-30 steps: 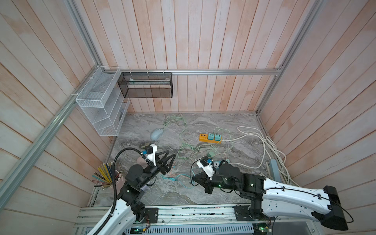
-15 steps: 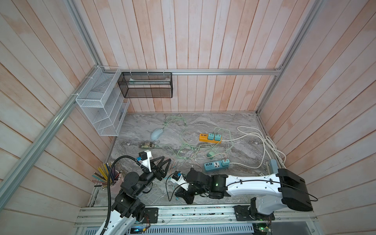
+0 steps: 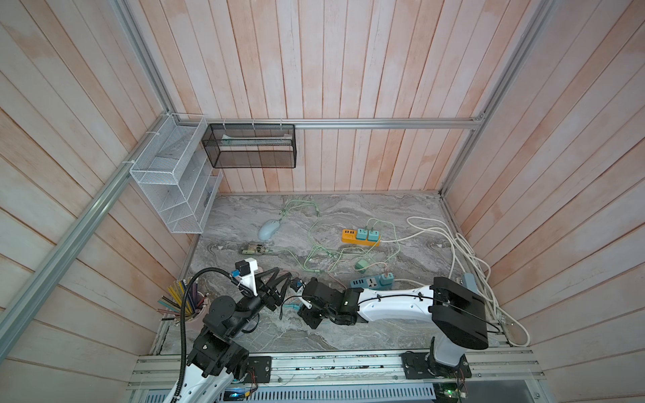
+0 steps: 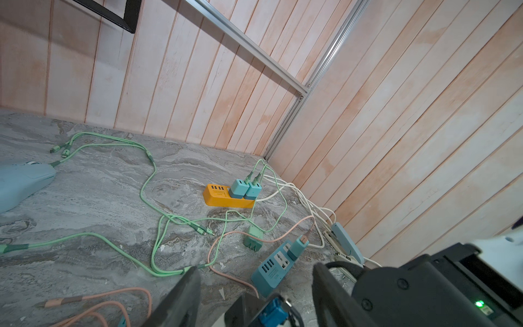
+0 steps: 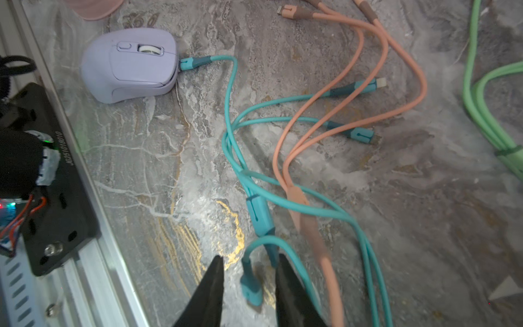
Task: Unplug the wireless mouse
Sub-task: Place the power cord at the center of the board, then pick up the power cord at the center of the board.
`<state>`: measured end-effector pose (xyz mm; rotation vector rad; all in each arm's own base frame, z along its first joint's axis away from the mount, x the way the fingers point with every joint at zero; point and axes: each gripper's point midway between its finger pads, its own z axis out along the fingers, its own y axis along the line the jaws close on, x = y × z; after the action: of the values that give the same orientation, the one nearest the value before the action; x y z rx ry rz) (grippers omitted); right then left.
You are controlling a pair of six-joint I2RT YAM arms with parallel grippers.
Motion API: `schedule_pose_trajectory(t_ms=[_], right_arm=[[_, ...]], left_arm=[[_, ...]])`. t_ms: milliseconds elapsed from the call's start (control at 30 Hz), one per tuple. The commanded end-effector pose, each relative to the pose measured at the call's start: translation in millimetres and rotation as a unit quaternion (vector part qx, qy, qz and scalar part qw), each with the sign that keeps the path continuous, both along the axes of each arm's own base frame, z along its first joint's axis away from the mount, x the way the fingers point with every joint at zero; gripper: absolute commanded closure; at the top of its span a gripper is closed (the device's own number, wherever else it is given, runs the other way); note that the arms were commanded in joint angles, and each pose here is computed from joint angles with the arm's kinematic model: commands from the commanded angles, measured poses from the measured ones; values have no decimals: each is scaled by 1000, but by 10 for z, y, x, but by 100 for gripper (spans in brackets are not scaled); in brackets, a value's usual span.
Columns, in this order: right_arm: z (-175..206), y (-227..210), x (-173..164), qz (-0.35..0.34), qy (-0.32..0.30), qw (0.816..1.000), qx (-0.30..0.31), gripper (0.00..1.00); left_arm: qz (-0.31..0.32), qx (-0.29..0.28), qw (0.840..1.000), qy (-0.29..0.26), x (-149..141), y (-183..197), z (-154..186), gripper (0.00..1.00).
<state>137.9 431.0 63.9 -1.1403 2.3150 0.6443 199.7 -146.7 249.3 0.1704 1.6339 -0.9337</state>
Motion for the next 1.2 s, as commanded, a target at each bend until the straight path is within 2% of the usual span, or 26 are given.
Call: schedule_pose_trajectory(t_ms=[0,133,200,300,367,400,600,833,967,1167], right_arm=[[-130,-43,51,1,-15,999,-41,56],[-226,-6,54,6,-10,999,-49,56],[-249,10,62,5,-9,999,-50,61],[-241,22,59,5,-8,999,-46,77],[-199,26,47,7,-7,999,-40,97],[-173,21,36,8,-4,999,-36,100],[158,-170,-151,20,21,1000,-6,100],[666,-819,-280,-23,21,999,39,100],[949,-1131,-282,-63,16,992,105,100],[1425,-1424,-263,-93,18,973,209,100]], left_arm=[[10,8,1000,-29,-41,58,169,35],[14,13,999,-35,-53,79,199,35],[15,15,999,-36,-55,84,207,35],[14,17,999,-36,-62,85,213,35],[15,17,999,-36,-66,89,210,35],[15,18,999,-36,-67,90,205,35],[16,17,999,-32,-79,98,203,35],[6,1,999,-32,-60,51,168,35],[-7,-10,999,-32,-37,-6,151,35],[-29,-11,999,-23,-17,-99,112,35]])
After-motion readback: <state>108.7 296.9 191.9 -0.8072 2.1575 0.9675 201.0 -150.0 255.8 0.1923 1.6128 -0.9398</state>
